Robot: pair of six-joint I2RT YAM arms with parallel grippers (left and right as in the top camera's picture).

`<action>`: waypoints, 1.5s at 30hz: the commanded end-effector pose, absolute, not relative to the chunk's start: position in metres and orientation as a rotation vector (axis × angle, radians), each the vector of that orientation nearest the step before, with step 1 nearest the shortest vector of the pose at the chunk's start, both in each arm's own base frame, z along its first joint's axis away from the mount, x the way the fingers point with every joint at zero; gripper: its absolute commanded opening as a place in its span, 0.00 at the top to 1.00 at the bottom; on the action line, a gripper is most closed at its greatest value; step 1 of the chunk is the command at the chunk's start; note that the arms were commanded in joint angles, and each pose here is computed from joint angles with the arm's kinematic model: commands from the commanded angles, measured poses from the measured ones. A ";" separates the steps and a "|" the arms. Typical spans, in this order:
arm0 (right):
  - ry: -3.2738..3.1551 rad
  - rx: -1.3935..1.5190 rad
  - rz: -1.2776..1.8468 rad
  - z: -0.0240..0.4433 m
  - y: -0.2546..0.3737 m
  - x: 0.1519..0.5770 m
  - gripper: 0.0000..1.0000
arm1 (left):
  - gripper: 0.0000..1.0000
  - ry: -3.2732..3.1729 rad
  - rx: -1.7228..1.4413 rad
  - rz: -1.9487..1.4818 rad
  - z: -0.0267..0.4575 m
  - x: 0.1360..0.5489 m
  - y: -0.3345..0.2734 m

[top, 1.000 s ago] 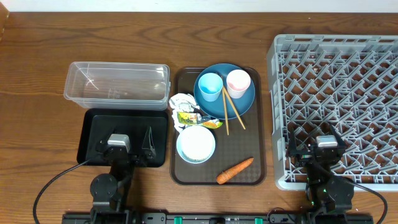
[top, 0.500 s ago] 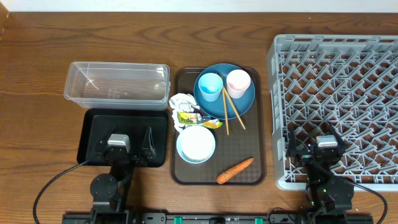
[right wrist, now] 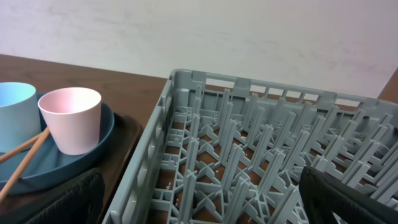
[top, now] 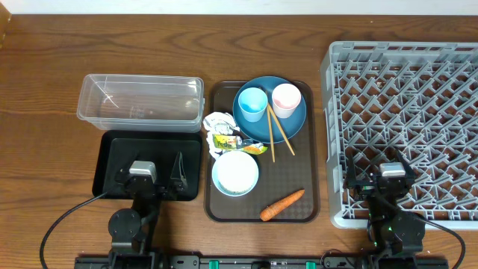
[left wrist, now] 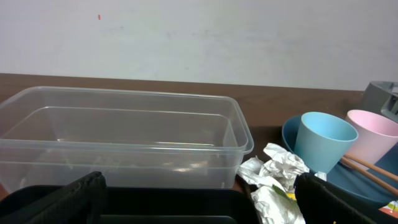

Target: Sort waste into correct bins and load items into the dishwasher rack

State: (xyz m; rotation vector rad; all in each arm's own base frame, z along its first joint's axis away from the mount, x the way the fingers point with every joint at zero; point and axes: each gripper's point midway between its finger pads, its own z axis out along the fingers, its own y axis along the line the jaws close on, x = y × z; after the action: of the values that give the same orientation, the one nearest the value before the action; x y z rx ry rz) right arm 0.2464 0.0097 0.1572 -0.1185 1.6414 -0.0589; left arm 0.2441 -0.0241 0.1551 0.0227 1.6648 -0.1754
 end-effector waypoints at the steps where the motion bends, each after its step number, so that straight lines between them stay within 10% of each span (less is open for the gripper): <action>1: 1.645 -0.109 -0.058 0.156 0.009 0.246 0.01 | 0.01 1.699 0.081 -0.254 0.144 0.241 -0.038; 31: 1.645 -0.109 -0.058 0.156 0.009 0.246 0.01 | 0.01 1.725 0.225 -0.793 0.348 0.149 -0.105; 45: 1.645 -0.109 -0.058 0.156 0.009 0.246 0.01 | 0.01 2.344 -0.028 -0.964 0.291 0.196 -0.112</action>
State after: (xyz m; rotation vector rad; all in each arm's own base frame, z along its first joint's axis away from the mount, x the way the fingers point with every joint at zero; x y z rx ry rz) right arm 0.2464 0.0096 0.1572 -0.1185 1.6410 -0.0595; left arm 0.1925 -0.1098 0.2969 -0.0021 2.2901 -0.9345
